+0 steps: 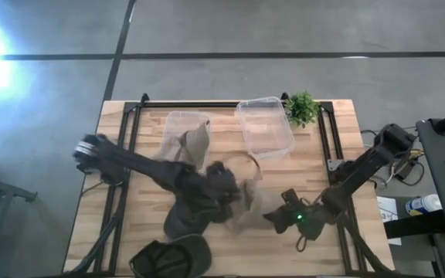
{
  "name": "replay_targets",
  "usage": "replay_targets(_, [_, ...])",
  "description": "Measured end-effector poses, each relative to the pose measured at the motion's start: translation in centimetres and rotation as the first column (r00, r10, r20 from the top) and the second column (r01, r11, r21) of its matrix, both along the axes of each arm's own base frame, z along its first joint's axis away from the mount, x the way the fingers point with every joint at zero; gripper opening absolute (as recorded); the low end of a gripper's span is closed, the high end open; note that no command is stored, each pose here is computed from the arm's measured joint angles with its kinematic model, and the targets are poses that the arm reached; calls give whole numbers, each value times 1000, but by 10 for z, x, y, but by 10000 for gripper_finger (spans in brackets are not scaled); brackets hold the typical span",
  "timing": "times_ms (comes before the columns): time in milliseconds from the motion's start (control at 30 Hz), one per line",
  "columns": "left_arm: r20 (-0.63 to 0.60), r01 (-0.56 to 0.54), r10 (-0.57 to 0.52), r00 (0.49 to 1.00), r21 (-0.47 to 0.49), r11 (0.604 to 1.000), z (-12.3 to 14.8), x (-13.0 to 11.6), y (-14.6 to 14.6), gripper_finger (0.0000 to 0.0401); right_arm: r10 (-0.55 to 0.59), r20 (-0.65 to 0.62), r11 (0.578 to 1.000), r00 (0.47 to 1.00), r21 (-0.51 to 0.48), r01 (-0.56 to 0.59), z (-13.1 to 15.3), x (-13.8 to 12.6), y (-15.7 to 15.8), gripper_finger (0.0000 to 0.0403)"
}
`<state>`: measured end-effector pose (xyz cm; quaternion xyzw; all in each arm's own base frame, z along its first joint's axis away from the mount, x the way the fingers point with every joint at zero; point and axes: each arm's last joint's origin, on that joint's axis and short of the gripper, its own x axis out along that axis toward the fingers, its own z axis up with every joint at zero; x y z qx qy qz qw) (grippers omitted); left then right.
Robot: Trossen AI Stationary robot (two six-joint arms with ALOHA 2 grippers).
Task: Pick & Place hat
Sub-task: Put the brown cap into the left transparent bin
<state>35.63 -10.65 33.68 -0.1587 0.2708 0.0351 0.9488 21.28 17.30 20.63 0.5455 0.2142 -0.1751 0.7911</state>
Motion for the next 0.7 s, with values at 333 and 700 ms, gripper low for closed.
replay_targets(333, [384,-154,165,908,-59,986,121,-122,42,84,62,252,923,966,-382,40,119,24,-66,13])
replay_targets(700, [407,-258,255,877,-48,965,129,-187,66,84,121,232,915,965,-403,-18,153,116,-196,13])
